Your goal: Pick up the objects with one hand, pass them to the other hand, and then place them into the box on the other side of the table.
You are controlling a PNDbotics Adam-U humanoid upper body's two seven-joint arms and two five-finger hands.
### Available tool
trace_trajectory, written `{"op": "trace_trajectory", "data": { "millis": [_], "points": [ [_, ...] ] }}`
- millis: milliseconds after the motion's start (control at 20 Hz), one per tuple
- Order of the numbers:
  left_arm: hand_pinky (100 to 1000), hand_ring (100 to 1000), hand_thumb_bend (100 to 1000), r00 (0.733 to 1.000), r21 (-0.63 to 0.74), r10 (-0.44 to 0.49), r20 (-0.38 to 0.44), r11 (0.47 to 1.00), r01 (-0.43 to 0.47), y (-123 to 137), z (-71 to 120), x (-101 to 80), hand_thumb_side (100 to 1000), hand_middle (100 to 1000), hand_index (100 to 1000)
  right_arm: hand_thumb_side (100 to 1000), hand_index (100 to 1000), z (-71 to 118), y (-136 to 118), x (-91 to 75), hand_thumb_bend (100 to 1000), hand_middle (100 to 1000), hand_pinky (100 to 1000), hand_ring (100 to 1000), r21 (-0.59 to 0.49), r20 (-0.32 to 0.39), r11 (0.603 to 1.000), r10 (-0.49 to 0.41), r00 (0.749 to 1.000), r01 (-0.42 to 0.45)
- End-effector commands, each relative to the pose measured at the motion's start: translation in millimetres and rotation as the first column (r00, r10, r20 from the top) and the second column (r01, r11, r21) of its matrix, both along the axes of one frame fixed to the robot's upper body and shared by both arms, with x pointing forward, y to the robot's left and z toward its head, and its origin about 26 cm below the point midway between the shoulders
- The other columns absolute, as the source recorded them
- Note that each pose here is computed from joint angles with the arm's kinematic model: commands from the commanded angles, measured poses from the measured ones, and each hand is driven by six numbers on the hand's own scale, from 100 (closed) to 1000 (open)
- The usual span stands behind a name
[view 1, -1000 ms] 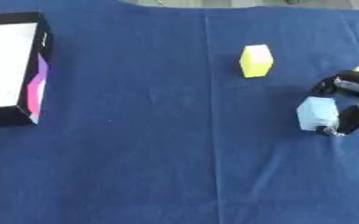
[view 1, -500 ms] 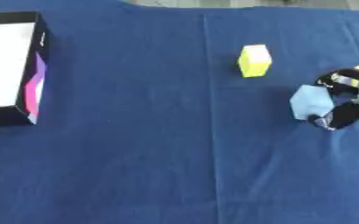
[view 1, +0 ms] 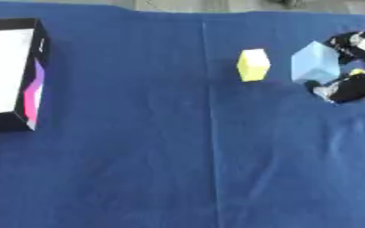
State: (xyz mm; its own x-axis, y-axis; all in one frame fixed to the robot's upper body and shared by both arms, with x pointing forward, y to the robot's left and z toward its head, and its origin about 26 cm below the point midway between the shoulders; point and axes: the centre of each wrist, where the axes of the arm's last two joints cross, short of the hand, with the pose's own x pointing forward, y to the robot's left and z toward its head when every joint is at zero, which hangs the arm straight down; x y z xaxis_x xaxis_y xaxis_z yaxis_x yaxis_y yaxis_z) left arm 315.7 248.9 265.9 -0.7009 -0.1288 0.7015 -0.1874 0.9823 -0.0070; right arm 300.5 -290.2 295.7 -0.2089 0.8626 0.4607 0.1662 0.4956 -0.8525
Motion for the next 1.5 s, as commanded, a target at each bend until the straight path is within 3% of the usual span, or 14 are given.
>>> {"op": "trace_trajectory", "data": {
  "millis": [50, 200, 250, 300, 400, 700, 950, 1050, 1500],
  "points": [
    [723, 765, 118, 0.997, 0.151, 0.012, 0.071, 0.988, -0.022, 3.3, 31.7, -9.4, 786, 803, 945, 100, 573, 5.1, 21.4, -0.6, 100, 461, 810, 615, 0.059, 0.106, 0.998, 0.03, 0.994, -0.036],
    [729, 767, 100, 0.995, 0.28, 0.005, 0.101, 0.959, -0.033, 1.3, 53.6, -12.5, 770, 803, 940, 100, 577, 1.9, 48.6, 3.5, 100, 462, 800, 603, 0.167, 0.153, 0.984, 0.036, 0.988, -0.062],
    [732, 769, 209, 0.994, 0.322, 0.005, 0.105, 0.946, -0.039, 0.4, 59.9, -13.6, 799, 800, 936, 100, 578, 0.3, 56.9, 4.3, 100, 462, 797, 601, 0.204, 0.165, 0.976, 0.036, 0.986, -0.069],
    [736, 770, 100, 0.994, 0.368, 0.006, 0.11, 0.929, -0.046, -0.8, 66.2, -14.9, 760, 799, 934, 100, 580, -1.6, 65.4, 4.8, 100, 463, 795, 600, 0.243, 0.177, 0.968, 0.027, 0.984, -0.071],
    [743, 774, 100, 0.994, 0.445, 0.007, 0.108, 0.894, -0.055, -3.3, 75.6, -17.0, 763, 800, 933, 100, 581, -6.1, 80.4, 5.0, 100, 464, 793, 600, 0.295, 0.195, 0.953, 0.006, 0.981, -0.064],
    [779, 797, 100, 0.999, 0.745, 0.024, 0.025, 0.666, -0.035, -17.2, 99.3, -24.6, 725, 810, 931, 100, 585, -18.3, 123.8, 0.7, 100, 468, 790, 603, 0.342, 0.239, 0.935, 0.014, 0.971, -0.098],
    [808, 816, 100, 0.995, 0.883, 0.041, -0.094, 0.466, 0.064, -34.3, 104.4, -27.8, 642, 825, 938, 100, 585, -28.5, 149.4, 1.1, 100, 467, 785, 600, 0.343, 0.213, 0.929, 0.065, 0.975, -0.137],
    [818, 823, 141, 0.99, 0.909, 0.045, -0.133, 0.405, 0.103, -43.3, 103.5, -28.3, 602, 830, 937, 100, 585, -32.7, 157.3, 2.0, 100, 467, 783, 598, 0.344, 0.206, 0.927, 0.083, 0.975, -0.152],
    [843, 844, 278, 0.971, 0.961, 0.112, -0.211, 0.202, 0.186, -81.6, 89.0, -30.5, 494, 844, 938, 100, 581, -45.7, 180.5, -2.8, 100, 465, 779, 594, 0.279, 0.222, 0.931, 0.175, 0.959, -0.235]
  ]
}}
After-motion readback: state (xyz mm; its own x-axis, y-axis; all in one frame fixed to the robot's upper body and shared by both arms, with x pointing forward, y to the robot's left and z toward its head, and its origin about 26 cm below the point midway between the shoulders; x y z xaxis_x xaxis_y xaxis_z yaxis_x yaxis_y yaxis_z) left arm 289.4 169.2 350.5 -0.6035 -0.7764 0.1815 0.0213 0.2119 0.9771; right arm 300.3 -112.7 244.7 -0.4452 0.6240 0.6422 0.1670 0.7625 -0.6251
